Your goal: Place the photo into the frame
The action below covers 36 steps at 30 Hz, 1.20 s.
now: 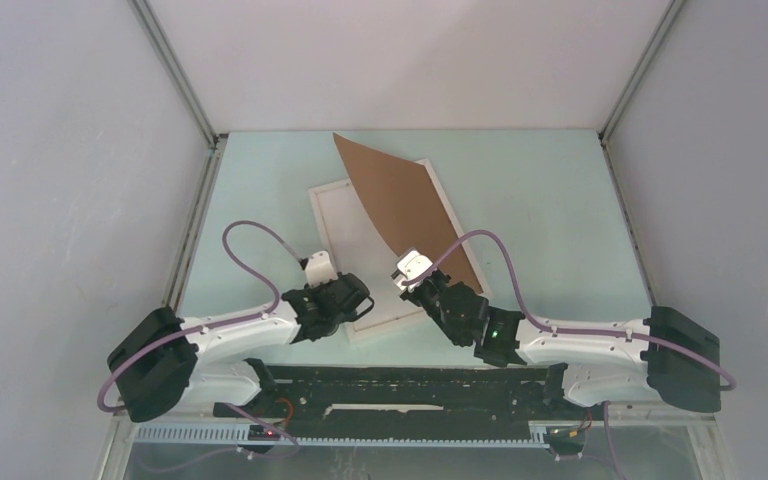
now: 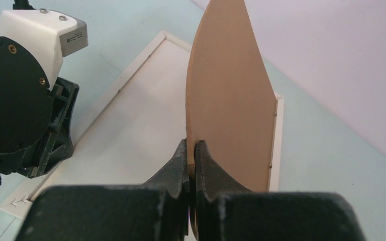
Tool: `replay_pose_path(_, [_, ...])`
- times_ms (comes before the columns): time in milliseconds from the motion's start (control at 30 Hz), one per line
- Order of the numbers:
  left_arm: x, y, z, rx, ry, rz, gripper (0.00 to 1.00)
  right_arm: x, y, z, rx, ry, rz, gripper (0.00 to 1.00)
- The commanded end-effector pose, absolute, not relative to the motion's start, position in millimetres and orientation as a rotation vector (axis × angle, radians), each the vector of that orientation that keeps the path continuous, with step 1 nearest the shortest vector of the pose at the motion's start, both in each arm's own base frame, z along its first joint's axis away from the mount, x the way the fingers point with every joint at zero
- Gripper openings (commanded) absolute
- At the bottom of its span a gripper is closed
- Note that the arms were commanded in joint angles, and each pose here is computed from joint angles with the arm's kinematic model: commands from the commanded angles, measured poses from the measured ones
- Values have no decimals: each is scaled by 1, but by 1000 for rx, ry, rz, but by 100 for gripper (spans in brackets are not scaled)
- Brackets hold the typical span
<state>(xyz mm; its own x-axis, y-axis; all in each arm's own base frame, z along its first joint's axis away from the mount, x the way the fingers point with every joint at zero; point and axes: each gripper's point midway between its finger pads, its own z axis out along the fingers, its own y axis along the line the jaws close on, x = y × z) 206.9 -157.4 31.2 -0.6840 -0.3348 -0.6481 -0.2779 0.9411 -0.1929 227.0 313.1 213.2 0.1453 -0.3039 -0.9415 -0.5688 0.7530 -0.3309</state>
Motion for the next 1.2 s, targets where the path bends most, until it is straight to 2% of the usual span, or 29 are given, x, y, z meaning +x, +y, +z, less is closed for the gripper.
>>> replay_pose_path(0, [223, -160, 51, -451, 2281, -82, 43, 209, 321, 169, -744, 1603, 360, 0])
replay_pose_path(300, [231, -167, 55, -423, 2274, -72, 42, 209, 320, 170, -741, 1602, 357, 0])
replay_pose_path(533, [229, -168, 51, -414, 2292, -73, 29, 209, 321, 170, -742, 1598, 360, 0])
replay_pose_path(600, [228, -168, 49, -415, 2301, -69, 28, 209, 321, 171, -741, 1597, 360, 0])
replay_pose_path(700, [228, -169, 46, -420, 2307, -62, 34, 209, 321, 171, -741, 1597, 359, 0])
replay_pose_path(800, [228, -171, 45, -419, 2312, -75, 33, 209, 320, 170, -740, 1601, 358, 0])
replay_pose_path(833, [228, -171, 45, -419, 2310, -77, 28, 209, 320, 170, -739, 1604, 355, 0])
replay_pose_path(900, [228, -169, 47, -431, 2292, -85, 2, 209, 320, 169, -739, 1606, 357, 0])
replay_pose_path(933, [229, -168, 48, -437, 2281, -93, 0, 209, 320, 168, -742, 1606, 357, 0])
replay_pose_path(1133, [228, -164, 55, -450, 2258, -101, 0, 208, 321, 169, -740, 1603, 360, 0])
replay_pose_path(1167, [227, -164, 56, -452, 2259, -104, 8, 209, 321, 169, -739, 1603, 360, 0])
